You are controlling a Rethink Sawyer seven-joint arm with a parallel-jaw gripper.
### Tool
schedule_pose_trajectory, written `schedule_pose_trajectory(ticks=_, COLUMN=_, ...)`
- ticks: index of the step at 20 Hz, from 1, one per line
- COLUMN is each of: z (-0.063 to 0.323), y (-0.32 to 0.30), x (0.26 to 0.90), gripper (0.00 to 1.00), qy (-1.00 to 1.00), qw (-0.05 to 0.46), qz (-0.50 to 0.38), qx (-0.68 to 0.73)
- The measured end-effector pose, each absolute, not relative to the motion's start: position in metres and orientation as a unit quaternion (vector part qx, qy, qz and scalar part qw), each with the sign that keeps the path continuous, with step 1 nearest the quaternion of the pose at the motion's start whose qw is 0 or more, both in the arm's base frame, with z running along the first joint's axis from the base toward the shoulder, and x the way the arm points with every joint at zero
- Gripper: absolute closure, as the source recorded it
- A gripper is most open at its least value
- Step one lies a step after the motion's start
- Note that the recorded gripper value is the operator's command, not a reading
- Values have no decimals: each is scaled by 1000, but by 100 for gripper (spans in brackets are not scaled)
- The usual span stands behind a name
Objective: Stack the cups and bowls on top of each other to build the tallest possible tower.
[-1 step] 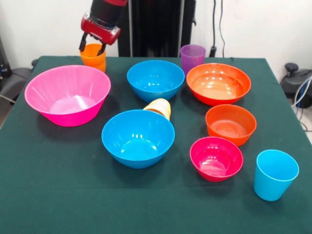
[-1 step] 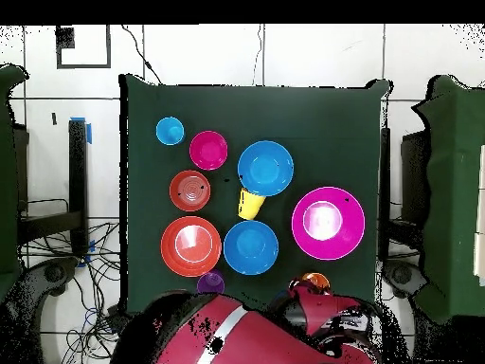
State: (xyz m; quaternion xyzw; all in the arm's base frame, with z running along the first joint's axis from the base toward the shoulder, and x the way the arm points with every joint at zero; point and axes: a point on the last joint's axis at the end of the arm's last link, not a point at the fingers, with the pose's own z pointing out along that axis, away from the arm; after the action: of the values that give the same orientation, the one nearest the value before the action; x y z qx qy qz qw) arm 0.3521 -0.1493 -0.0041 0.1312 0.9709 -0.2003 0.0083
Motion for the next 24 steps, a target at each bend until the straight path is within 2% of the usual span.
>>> schedule_pose_trajectory(ticks=11, z=13, y=-137, x=371, gripper=0, qy=971, qw=27, qz=-206, qx=118)
schedule_pose_trajectory(ticks=24, z=43, y=-155, x=383, gripper=0, qy=963, qw=25, qz=-221, qx=150)
